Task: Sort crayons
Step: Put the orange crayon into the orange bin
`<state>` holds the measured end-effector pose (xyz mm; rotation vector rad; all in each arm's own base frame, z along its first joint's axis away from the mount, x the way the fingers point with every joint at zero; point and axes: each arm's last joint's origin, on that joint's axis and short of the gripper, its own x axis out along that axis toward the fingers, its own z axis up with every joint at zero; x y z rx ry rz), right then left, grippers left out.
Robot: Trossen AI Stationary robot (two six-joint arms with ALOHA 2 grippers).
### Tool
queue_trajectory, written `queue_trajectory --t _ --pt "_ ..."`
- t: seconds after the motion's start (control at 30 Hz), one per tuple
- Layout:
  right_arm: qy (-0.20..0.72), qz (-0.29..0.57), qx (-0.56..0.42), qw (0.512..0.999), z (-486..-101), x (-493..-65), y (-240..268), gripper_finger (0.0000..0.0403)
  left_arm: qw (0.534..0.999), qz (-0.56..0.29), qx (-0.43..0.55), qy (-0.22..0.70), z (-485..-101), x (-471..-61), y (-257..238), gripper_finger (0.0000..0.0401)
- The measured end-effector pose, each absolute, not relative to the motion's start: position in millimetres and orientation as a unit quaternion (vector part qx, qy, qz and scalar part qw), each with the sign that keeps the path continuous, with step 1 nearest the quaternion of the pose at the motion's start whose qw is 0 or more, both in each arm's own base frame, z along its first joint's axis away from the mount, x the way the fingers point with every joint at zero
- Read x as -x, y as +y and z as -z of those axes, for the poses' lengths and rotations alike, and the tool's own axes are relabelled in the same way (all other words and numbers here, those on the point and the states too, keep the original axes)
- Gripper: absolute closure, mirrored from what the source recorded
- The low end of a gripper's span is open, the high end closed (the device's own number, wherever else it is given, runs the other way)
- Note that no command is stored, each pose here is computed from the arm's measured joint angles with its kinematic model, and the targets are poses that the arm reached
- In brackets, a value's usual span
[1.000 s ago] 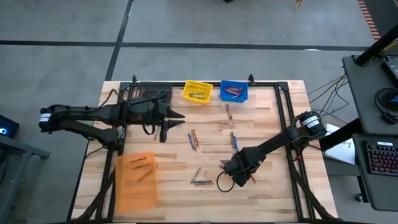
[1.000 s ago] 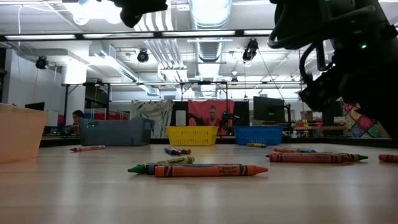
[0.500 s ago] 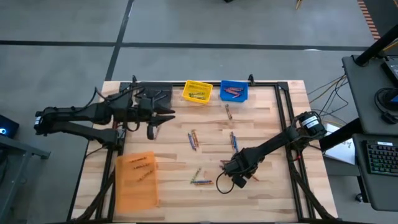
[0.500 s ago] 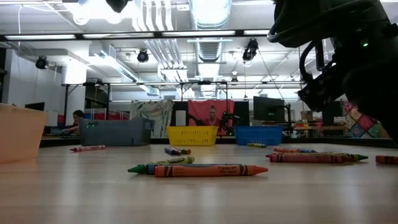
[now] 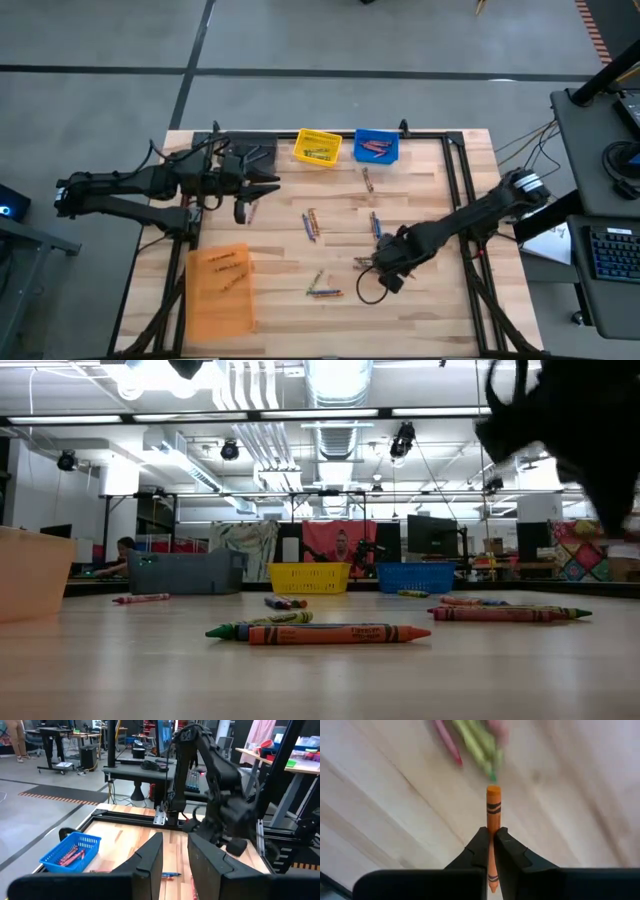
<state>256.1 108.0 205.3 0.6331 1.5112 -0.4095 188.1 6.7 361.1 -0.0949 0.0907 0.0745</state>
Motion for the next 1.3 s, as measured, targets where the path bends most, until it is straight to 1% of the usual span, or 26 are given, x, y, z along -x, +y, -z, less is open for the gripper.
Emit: queue_trajectory --t 0.13,0.23,0.3,0.43,0.53,0.7,0.8,1.0,1.17,1.3 --pt "0.569 0.165 -0.265 0.761 -236.0 -259.6 97.9 0.0391 0.997 -0.037 0.047 0.037 -362.9 -187.5 6.7 0.0328" --pt "0.487 0.126 -0.235 0.832 -250.4 -271.6 91.1 0.0391 0.998 -0.036 0.048 0.029 -365.0 -185.4 6.6 0.0328" --pt "0.436 0.099 -0.205 0.871 -257.9 -282.2 86.7 0.0391 0.998 -0.036 0.049 0.026 -366.2 -183.5 6.6 0.0328" --pt "0.333 0.034 -0.135 0.933 -268.5 -308.5 81.5 0.0391 0.997 -0.036 0.063 0.018 -368.6 -179.5 6.5 0.0328" --pt "0.259 0.001 -0.071 0.963 -271.9 -327.8 79.5 0.0391 0.996 -0.036 0.077 0.013 -370.1 -176.8 6.4 0.0328" --pt "0.158 -0.024 0.029 0.987 -271.3 -358.0 78.2 0.0391 0.994 -0.036 0.105 0.005 -372.2 -173.3 6.3 0.0328" --pt "0.110 -0.027 0.067 0.991 -268.4 -376.3 78.2 0.0391 0.992 -0.035 0.118 -0.001 -373.6 -171.3 6.2 0.0328" --pt "0.045 -0.079 0.086 0.992 -256.2 -413.1 78.0 0.0391 0.991 -0.033 0.129 -0.020 -378.4 -165.4 6.1 0.0328" --pt "0.008 -0.090 0.108 0.990 -241.4 -443.4 82.9 0.0391 0.986 -0.029 0.158 -0.045 -383.8 -160.2 5.9 0.0328" --pt "-0.022 -0.117 0.109 0.987 -230.1 -467.1 89.9 0.0391 0.982 -0.026 0.182 -0.051 -385.6 -155.7 5.8 0.0328"
